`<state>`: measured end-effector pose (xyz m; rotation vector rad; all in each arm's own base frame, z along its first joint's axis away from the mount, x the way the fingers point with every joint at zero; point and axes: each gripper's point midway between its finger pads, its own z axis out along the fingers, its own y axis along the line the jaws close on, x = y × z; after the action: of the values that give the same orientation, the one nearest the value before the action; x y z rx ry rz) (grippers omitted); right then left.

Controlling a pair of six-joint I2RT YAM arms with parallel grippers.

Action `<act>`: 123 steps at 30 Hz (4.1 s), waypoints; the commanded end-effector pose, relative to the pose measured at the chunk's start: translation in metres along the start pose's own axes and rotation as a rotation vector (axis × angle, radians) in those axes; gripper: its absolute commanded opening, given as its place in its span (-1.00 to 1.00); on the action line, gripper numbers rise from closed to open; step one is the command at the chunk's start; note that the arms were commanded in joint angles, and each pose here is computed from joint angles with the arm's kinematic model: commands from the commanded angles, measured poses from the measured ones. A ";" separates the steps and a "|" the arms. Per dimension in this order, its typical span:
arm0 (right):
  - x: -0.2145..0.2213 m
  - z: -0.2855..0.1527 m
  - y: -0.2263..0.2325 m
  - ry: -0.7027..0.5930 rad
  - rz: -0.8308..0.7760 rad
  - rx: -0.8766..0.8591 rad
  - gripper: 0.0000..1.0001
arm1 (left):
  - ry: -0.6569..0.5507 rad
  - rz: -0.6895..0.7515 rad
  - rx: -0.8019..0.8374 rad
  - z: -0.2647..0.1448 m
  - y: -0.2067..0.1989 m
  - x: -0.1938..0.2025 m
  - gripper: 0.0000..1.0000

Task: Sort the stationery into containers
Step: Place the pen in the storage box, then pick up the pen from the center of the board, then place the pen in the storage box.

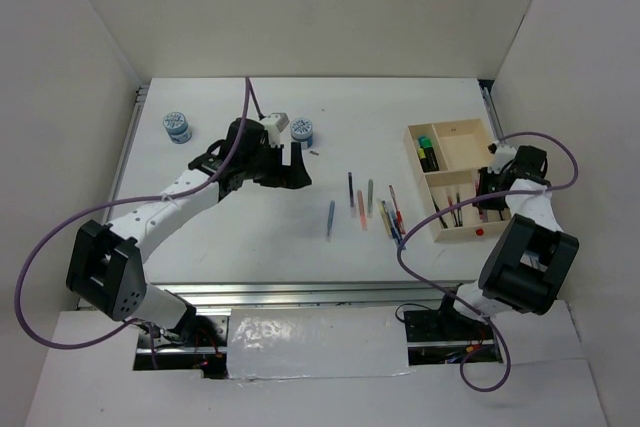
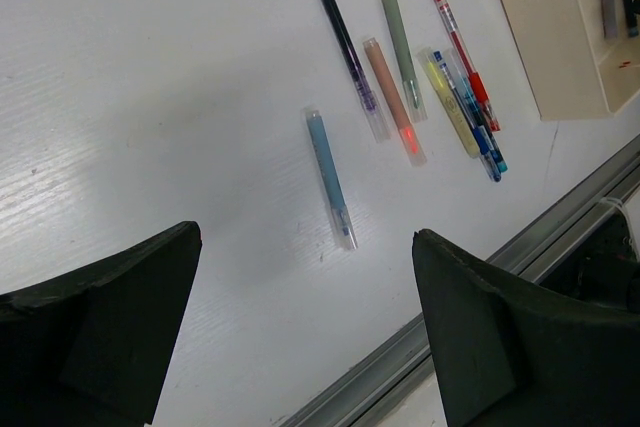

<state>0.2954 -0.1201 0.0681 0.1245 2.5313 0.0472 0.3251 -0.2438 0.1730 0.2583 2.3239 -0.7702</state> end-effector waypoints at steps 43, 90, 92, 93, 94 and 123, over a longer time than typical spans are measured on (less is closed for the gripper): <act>-0.113 -0.155 0.094 -0.501 -0.308 -0.176 -0.15 | 0.179 0.201 -0.389 0.119 -0.011 0.075 0.38; 0.057 -0.229 0.381 -1.105 -1.880 -0.812 0.01 | 0.423 -0.461 0.818 -0.046 -0.146 0.048 -1.00; 0.059 -0.222 0.388 -1.109 -1.889 -0.815 -0.03 | 0.431 -0.461 0.836 -0.052 -0.151 0.051 -1.00; 0.059 -0.221 0.391 -1.128 -1.904 -0.809 -0.03 | 0.451 -0.466 0.841 -0.054 -0.151 0.058 -1.00; 0.059 -0.218 0.393 -1.141 -1.911 -0.805 -0.04 | 0.454 -0.453 0.854 -0.059 -0.155 0.061 -1.00; 0.074 -0.218 0.395 -1.189 -2.032 -0.783 -0.90 | 0.335 -0.369 0.722 -0.053 -0.141 0.054 0.99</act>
<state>0.1435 0.2800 0.2134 -1.9398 0.5325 0.1263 0.1876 -0.3332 0.2135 0.2148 2.4382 -1.9701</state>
